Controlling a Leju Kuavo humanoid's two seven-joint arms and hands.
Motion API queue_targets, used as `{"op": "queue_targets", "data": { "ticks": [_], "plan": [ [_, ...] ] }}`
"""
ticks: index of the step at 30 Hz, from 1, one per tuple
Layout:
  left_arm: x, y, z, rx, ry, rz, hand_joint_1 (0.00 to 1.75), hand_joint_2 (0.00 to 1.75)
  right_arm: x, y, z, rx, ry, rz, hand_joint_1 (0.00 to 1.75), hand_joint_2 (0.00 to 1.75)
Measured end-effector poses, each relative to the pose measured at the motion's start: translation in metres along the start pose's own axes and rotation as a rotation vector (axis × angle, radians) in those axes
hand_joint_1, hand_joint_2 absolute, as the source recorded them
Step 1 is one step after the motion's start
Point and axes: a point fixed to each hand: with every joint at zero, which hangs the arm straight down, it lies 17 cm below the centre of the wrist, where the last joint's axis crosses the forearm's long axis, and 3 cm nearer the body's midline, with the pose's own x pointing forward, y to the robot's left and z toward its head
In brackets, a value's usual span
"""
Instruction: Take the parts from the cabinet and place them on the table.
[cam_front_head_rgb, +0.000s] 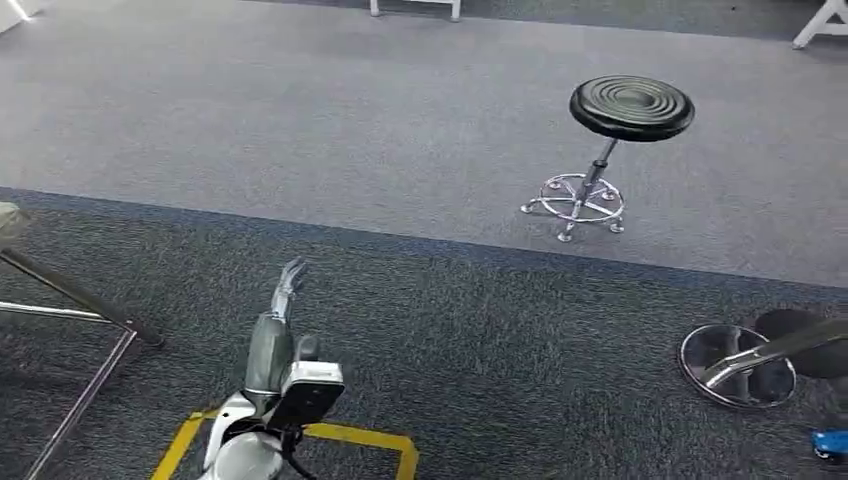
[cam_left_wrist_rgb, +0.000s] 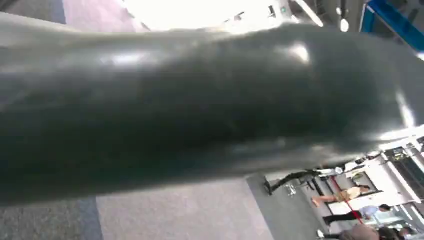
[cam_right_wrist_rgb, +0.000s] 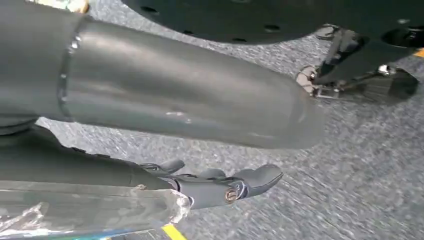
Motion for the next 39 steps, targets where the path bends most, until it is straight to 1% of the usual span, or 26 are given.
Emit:
{"op": "queue_targets", "data": {
  "ticks": [18, 26, 30, 32, 39],
  "plan": [
    [-0.003, -0.002, 0.003, -0.009, 0.007, -0.003, 0.00, 0.00, 0.006, -0.004, -0.001, -0.014, -0.005, -0.035, 0.00, 0.00],
    [-0.005, -0.003, 0.002, -0.022, 0.006, -0.005, 0.00, 0.00, 0.010, -0.007, -0.002, -0.036, -0.016, -0.081, 0.00, 0.00],
    [-0.003, -0.007, 0.001, -0.029, 0.005, 0.004, 0.00, 0.00, 0.002, -0.008, -0.001, -0.047, -0.002, -0.105, 0.00, 0.00],
    [-0.003, -0.009, 0.001, -0.030, 0.008, 0.008, 0.00, 0.00, 0.007, -0.011, -0.002, -0.053, -0.006, -0.114, 0.00, 0.00],
    [-0.005, -0.009, 0.001, -0.027, 0.014, 0.023, 0.00, 0.00, 0.008, -0.018, -0.002, -0.066, -0.022, -0.106, 0.00, 0.00]
  ]
}}
